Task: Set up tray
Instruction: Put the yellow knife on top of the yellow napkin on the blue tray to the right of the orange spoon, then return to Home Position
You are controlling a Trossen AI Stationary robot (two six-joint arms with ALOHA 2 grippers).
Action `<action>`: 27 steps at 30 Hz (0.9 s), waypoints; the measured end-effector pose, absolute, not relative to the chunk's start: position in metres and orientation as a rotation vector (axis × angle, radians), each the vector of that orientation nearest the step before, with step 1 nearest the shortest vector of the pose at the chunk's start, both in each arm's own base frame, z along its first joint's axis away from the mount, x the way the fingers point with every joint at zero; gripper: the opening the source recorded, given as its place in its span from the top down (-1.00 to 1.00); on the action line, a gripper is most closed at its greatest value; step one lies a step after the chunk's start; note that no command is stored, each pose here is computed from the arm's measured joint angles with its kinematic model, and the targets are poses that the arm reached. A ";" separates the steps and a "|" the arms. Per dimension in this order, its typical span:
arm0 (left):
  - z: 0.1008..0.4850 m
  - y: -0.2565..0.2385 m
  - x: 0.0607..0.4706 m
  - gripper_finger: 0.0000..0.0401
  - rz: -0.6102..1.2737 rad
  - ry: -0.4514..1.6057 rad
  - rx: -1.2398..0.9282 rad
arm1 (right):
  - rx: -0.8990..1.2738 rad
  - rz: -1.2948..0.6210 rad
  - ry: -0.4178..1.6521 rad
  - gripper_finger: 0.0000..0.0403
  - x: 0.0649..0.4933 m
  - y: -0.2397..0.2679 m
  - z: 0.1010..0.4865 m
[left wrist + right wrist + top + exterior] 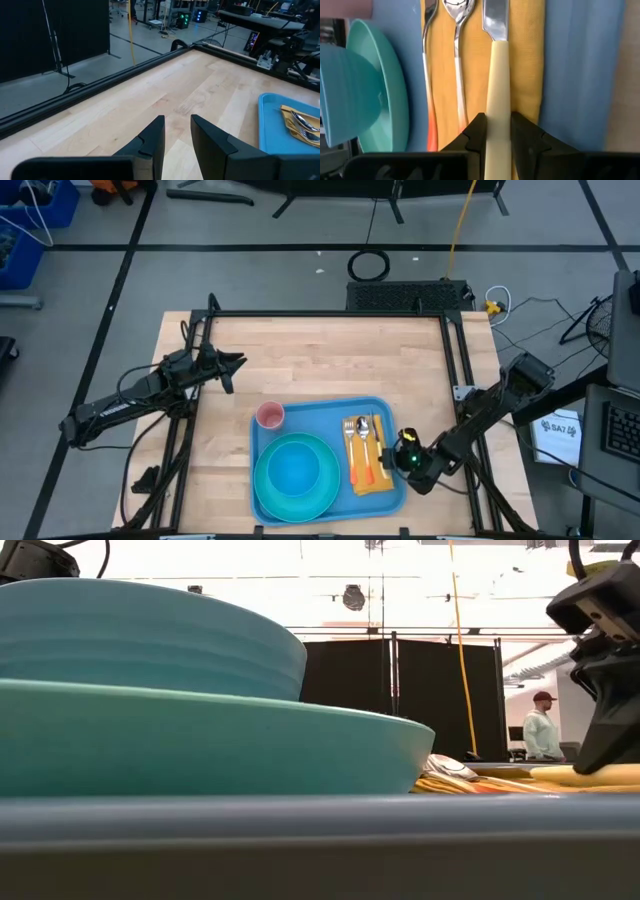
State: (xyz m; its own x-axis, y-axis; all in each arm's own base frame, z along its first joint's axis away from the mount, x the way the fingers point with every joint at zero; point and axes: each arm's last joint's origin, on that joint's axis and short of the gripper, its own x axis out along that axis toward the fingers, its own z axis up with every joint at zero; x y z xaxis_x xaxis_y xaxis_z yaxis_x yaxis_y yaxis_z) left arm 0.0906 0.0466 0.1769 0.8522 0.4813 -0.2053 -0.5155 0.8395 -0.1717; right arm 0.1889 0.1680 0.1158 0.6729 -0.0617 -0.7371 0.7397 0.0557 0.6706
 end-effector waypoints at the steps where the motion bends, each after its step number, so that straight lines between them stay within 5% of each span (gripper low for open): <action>1: 0.177 0.047 0.091 0.52 0.529 0.156 -0.225 | 1.401 -0.678 0.603 0.75 0.190 0.169 0.113; 8: 0.177 0.047 0.091 0.52 0.529 0.156 -0.225 | 1.424 -0.662 0.578 0.74 0.195 0.173 0.106; 16: 0.177 0.047 0.091 0.52 0.529 0.157 -0.225 | 1.424 -0.657 0.591 0.36 0.195 0.173 0.106; 27: 0.177 0.047 0.091 0.52 0.529 0.156 -0.225 | 1.397 -0.576 0.649 0.42 0.188 0.174 0.123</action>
